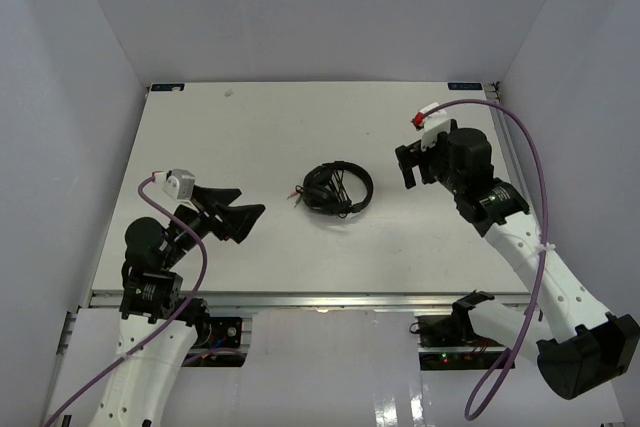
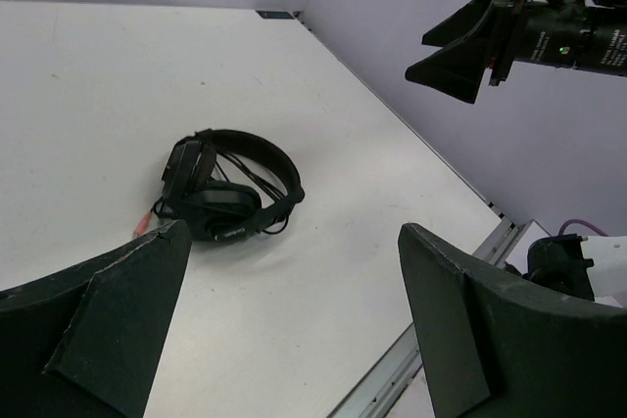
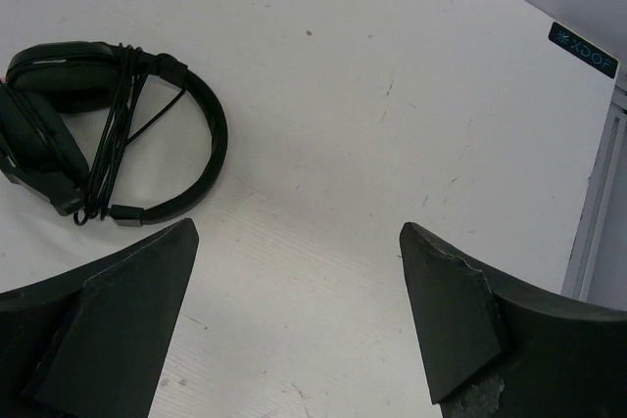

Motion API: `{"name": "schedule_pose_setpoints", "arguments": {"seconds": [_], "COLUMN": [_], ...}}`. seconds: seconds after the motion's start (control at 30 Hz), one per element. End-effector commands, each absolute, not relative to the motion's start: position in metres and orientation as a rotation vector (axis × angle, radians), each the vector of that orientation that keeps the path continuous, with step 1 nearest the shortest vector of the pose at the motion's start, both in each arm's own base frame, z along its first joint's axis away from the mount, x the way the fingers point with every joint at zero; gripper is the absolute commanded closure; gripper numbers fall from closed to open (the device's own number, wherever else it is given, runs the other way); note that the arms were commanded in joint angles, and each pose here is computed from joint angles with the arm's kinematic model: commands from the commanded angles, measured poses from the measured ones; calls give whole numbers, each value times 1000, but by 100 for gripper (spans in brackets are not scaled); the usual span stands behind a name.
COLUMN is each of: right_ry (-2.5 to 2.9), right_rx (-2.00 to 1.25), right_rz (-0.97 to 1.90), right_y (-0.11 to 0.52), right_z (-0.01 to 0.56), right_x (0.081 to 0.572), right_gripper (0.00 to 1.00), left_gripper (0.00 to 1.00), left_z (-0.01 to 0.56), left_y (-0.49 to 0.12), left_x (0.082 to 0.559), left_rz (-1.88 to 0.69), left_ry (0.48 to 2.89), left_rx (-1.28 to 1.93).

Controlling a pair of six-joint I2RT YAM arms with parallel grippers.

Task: Wrap the headphones

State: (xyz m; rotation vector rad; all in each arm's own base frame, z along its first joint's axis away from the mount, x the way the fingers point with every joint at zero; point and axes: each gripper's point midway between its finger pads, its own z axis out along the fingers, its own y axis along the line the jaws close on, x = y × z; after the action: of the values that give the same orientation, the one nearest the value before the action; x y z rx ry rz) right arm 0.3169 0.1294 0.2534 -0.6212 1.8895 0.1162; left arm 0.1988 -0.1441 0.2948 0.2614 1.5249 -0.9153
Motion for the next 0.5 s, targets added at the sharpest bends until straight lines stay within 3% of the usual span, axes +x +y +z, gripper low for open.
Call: {"name": "schedule_pose_setpoints", "arguments": {"seconds": [0.0, 0.47], "right_ry": [1803, 1766], "right_rx": [-500, -419], "right_rz": [81, 70], "right_y": [117, 100], "right_z": [273, 264], "right_x": [318, 307], "right_gripper": [10, 10], "left_gripper": [2, 2], "left_z": [266, 258], "left_y": [-144, -143], "left_x": [197, 197], "left_rz": [-948, -948], "left_ry": [1628, 1643], "left_rx": [200, 197]}}
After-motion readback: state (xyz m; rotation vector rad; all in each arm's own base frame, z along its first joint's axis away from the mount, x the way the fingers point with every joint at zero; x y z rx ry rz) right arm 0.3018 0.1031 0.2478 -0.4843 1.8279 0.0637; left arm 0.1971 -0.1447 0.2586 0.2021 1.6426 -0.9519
